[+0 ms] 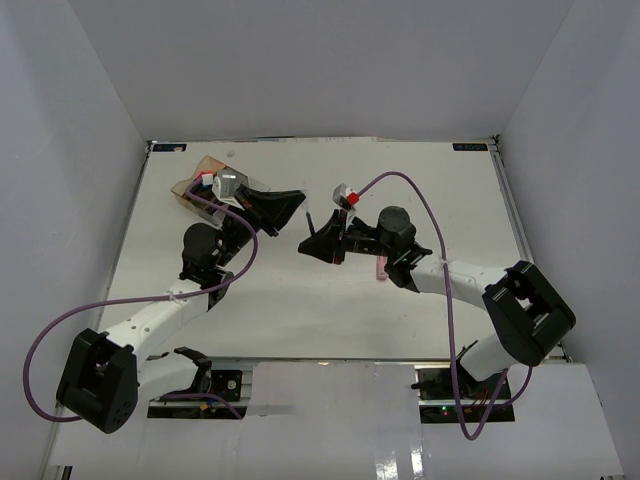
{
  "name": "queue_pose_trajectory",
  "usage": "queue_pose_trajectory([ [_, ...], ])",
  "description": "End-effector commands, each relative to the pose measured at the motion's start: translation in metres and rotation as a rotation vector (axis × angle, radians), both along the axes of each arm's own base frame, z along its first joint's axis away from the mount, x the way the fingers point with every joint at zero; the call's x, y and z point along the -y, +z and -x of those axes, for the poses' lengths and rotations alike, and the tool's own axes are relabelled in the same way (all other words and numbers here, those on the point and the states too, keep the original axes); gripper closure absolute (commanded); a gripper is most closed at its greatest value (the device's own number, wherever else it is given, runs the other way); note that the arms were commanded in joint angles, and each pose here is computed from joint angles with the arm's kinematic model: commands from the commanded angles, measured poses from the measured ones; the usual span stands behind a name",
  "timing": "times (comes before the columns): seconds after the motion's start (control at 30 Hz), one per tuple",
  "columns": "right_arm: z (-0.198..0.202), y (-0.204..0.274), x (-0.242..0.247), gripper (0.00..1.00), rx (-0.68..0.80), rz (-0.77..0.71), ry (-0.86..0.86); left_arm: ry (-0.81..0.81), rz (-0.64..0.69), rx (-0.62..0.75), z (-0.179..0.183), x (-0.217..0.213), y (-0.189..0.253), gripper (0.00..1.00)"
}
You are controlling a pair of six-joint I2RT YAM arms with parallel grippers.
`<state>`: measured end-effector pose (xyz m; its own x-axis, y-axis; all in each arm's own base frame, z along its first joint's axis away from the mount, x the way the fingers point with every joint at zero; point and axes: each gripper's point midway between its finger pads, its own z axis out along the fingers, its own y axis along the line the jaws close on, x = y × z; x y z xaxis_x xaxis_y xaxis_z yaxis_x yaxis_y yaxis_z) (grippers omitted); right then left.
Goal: Sort the stationery into containers
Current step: Close the pen cap on the pen.
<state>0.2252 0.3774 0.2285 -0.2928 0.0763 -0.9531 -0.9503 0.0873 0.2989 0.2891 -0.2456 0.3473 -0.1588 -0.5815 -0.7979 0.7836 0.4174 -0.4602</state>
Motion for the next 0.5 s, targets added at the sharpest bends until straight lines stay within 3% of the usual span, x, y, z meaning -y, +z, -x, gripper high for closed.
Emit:
queue_pose_trajectory([
  [0.0,0.0153,0.0242,-0.007,0.92,0.078,-0.053,0.073,0.026,0.006,0.024,-0.0002,-0.0062,0.0049,0.99],
  [0.47,0.0081,0.0221,-0.0116,0.92,0.07,-0.042,0.048,-0.003,0.019,0.034,0.0054,-0.0043,0.0077,0.99],
])
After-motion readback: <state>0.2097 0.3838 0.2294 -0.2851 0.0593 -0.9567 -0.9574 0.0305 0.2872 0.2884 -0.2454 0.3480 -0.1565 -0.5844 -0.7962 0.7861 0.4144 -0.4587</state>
